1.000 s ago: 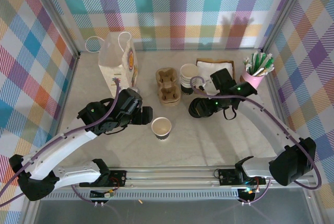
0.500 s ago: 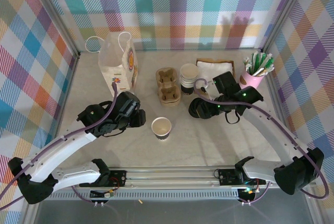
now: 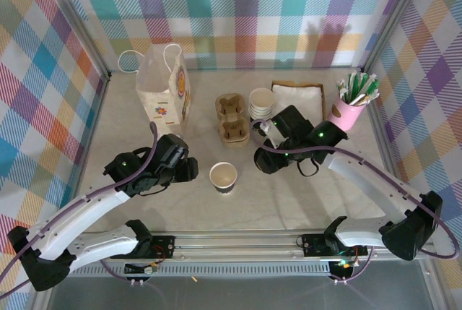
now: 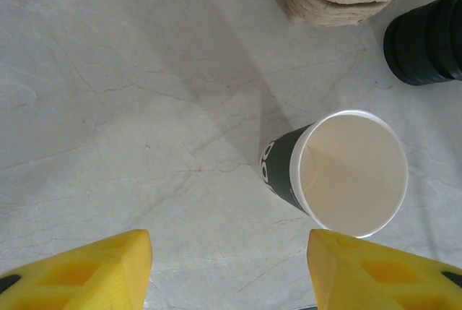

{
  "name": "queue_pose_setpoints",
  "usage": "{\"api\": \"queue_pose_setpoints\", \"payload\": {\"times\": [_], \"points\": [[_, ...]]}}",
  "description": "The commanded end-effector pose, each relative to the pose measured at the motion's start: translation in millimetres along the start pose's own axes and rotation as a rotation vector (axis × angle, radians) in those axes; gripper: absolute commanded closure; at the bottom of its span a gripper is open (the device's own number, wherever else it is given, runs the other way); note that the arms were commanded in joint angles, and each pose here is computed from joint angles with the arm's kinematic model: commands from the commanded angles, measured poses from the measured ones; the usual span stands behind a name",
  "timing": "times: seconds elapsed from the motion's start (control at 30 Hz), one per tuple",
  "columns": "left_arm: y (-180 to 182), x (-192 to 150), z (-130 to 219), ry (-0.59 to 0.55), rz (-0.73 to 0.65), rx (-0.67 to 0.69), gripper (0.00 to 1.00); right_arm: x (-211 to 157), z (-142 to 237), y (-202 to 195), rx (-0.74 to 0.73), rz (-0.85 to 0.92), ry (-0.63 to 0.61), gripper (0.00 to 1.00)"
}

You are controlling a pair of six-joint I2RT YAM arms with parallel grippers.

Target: Pack the takeout coffee

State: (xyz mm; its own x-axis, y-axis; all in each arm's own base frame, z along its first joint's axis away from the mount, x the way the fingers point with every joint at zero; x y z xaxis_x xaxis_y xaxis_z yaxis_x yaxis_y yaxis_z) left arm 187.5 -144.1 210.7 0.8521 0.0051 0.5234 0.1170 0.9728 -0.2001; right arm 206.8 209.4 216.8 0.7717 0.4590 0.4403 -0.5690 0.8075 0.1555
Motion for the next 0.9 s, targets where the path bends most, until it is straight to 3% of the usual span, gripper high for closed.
{"api": "queue_pose_setpoints", "payload": {"times": [0.0,0.47,0.87], "points": [[2,6,6,-0.02,-0.016,0.001,0.41,14,10,12,-0.002,0.004,-0.036,0.42],[-5,7,3,0.006,0.0,-0.019,0.39,33,21,48,0.042,0.092,-0.052,0.42],[18,-10,8,-0.011,0.054,0.02,0.38,28,-9,90,0.071,0.222,0.036,0.41]]}}
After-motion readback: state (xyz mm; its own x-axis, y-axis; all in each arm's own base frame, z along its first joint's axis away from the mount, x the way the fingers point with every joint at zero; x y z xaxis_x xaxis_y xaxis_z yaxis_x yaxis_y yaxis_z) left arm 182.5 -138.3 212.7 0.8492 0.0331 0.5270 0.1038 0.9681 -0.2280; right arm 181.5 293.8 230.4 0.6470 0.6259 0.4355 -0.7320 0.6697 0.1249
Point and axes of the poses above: each hand's point on the last joint's axis, 136 mm out from that joint toward the fingers, its own z axis back along the fingers, its own y axis along the line the jaws close on, x = y × z, the point moved 1 cm from there along z, back along the fingers, and after that the axes turned 6 degrees about -z, right-handed, at the moved point
